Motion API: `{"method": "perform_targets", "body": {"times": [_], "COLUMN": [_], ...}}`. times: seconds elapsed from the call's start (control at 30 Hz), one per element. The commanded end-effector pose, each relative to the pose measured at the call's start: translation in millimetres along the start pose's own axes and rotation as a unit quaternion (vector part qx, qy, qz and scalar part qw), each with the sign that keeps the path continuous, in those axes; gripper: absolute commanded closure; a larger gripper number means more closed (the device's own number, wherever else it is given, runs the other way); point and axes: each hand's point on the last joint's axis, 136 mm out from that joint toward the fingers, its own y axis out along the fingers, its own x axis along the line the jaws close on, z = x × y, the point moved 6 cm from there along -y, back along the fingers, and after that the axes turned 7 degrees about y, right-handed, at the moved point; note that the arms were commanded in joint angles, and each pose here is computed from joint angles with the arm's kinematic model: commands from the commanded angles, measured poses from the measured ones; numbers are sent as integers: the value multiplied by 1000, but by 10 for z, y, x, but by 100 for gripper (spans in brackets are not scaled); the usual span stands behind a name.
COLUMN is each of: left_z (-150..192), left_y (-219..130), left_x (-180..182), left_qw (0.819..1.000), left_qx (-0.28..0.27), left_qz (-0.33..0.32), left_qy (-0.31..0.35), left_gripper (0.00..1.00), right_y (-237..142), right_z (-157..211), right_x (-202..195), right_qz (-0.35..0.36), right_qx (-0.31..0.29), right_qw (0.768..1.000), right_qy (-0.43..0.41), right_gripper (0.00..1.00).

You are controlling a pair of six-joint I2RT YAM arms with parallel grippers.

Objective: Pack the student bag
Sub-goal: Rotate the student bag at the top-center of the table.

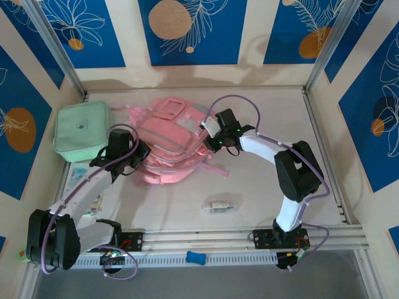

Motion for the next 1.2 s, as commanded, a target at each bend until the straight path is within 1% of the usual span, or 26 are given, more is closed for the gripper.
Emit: {"method": "perform_targets", "body": {"times": [0.0, 0.03, 0.07, 0.13, 0.17, 0.27, 0.33, 0.43, 0.53, 0.7, 0.77, 0.9, 0.97, 1.07, 1.17], "left_z": [-143, -130, -107, -74, -55, -31, -28, -27, -19, -1, -1, 8, 13, 26, 40], "left_y": [-73, -59, -40, -6, 14, 48, 59, 69, 85, 131, 146, 149, 163, 181, 197], "left_x": [-96, -74, -51, -16, 8, 27, 30, 44, 40, 43, 29, 23, 33, 27, -6], "left_qw": [999, 999, 999, 1000, 1000, 1000, 1000, 1000, 1000, 999, 999, 999, 999, 999, 998], "left_qx": [-24, -22, -18, -9, -6, 1, 3, 4, 9, 18, 21, 26, 26, 32, 42], "left_qz": [21, 20, 18, 17, 15, 17, 17, 11, 14, 18, 23, 27, 27, 30, 40], "left_qy": [21, 21, 22, 21, 20, 21, 22, 25, 26, 26, 26, 29, 28, 28, 30], "left_gripper": [100, 100, 100, 100, 100, 100, 100, 100, 100, 100, 100, 100, 100, 100, 100], "right_y": [-328, -356, -352, -314, -276, -163, -62, 118, 215, 324, 341, 284, 310, 385, 339], "right_z": [-217, -266, -289, -333, -343, -432, -476, -483, -495, -547, -574, -638, -640, -575, -577], "right_x": [154, 164, 170, 200, 208, 299, 335, 304, 346, 506, 516, 617, 655, 632, 585], "right_qz": [-25, -29, -38, -60, -60, -85, -99, -82, -96, -138, -139, -164, -161, -155, -166], "right_qx": [-33, -31, -18, 10, 22, 47, 64, 91, 103, 104, 106, 95, 93, 106, 90], "right_qw": [998, 995, 989, 977, 968, 944, 931, 924, 925, 933, 934, 936, 940, 936, 932], "right_qy": [53, 89, 138, 206, 242, 316, 344, 361, 354, 315, 311, 297, 288, 297, 310], "right_gripper": [64, 59, 56, 55, 54, 52, 51, 51, 51, 58, 63, 67, 70, 82, 91]}}
